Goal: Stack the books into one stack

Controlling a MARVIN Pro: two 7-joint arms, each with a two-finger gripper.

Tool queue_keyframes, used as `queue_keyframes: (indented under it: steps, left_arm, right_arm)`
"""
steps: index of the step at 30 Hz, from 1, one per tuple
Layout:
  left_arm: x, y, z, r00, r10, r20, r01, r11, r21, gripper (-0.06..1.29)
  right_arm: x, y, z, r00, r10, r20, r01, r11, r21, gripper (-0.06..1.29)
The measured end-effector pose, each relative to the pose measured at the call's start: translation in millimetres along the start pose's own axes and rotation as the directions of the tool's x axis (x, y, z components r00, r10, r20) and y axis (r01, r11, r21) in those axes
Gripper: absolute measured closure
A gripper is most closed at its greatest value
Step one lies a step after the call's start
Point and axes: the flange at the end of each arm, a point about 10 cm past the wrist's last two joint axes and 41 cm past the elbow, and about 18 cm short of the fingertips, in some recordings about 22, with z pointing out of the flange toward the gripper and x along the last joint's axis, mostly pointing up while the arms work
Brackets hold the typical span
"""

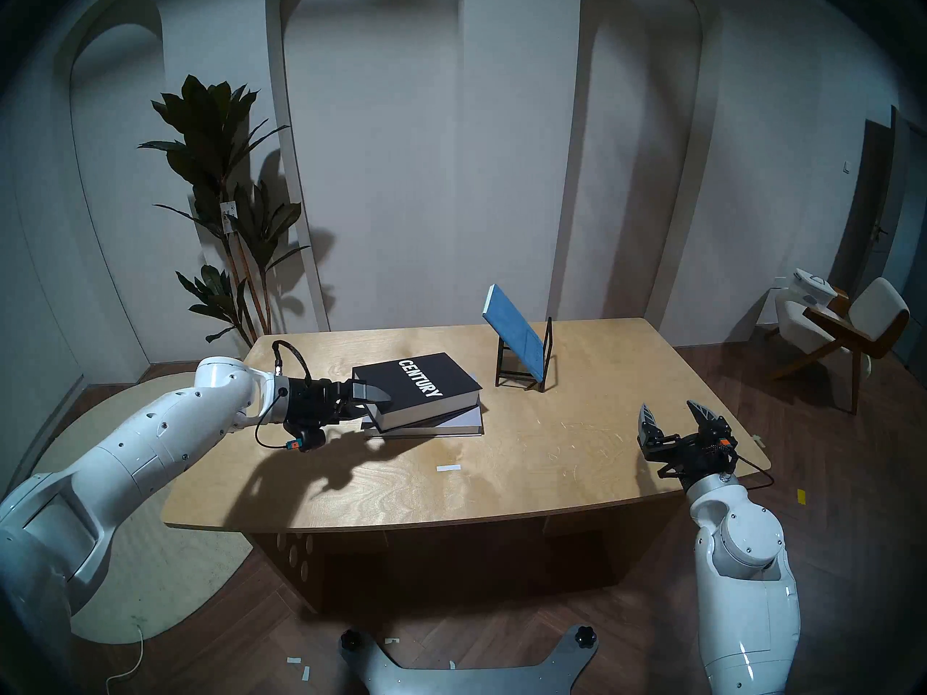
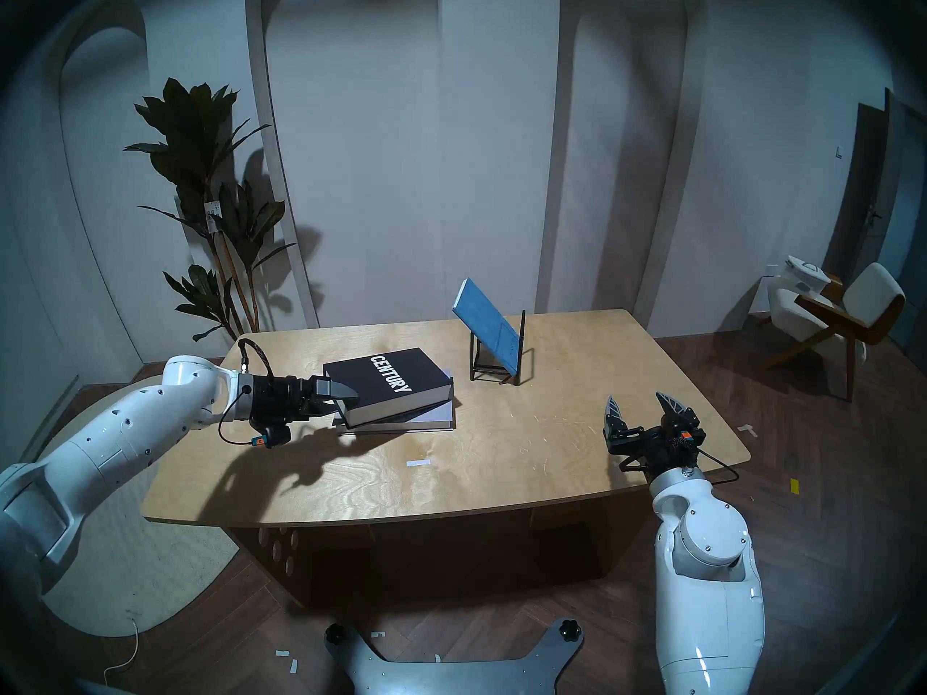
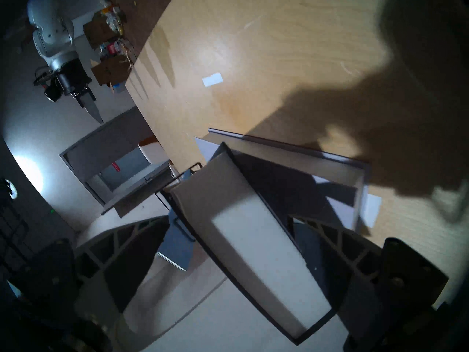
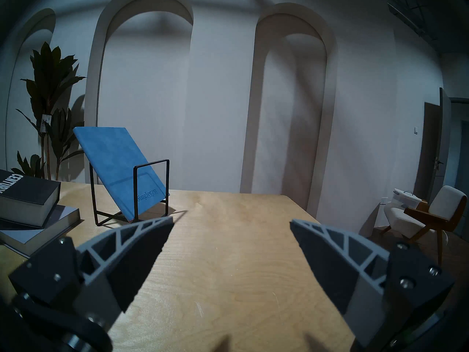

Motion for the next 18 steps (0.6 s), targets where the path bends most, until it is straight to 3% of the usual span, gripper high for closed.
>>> queue_keyframes:
  steps: [6, 9, 14, 18]
  left_arm:
    - [15.5, -14.0, 12.9, 0.989, 0.138, -0.057, -0.137, 0.990, 0.029, 0.03]
    - [18.7, -5.0, 12.6, 0.979, 0.194, -0.061, -0.195, 0.981, -0.008, 0.03]
    - [14.8, 18.2, 2.1, 0.973, 0.228, -0.044, -0.230, 0.970, -0.080, 0.03]
    - [5.0, 25.1, -4.0, 0.969, 0.246, -0.015, -0.246, 0.964, -0.102, 0.03]
  right_arm:
    - [0.0, 0, 0.0, 1.000, 0.000, 0.000, 0.000, 1.000, 0.000, -0.01]
    - [0.0, 0, -0.1, 1.000, 0.001, 0.000, -0.001, 1.000, 0.000, -0.01]
    - [0.0, 0, -0.1, 1.000, 0.001, 0.000, -0.001, 1.000, 0.000, -0.01]
    - [0.1, 0, -0.1, 1.000, 0.001, 0.000, -0.001, 1.000, 0.000, -0.01]
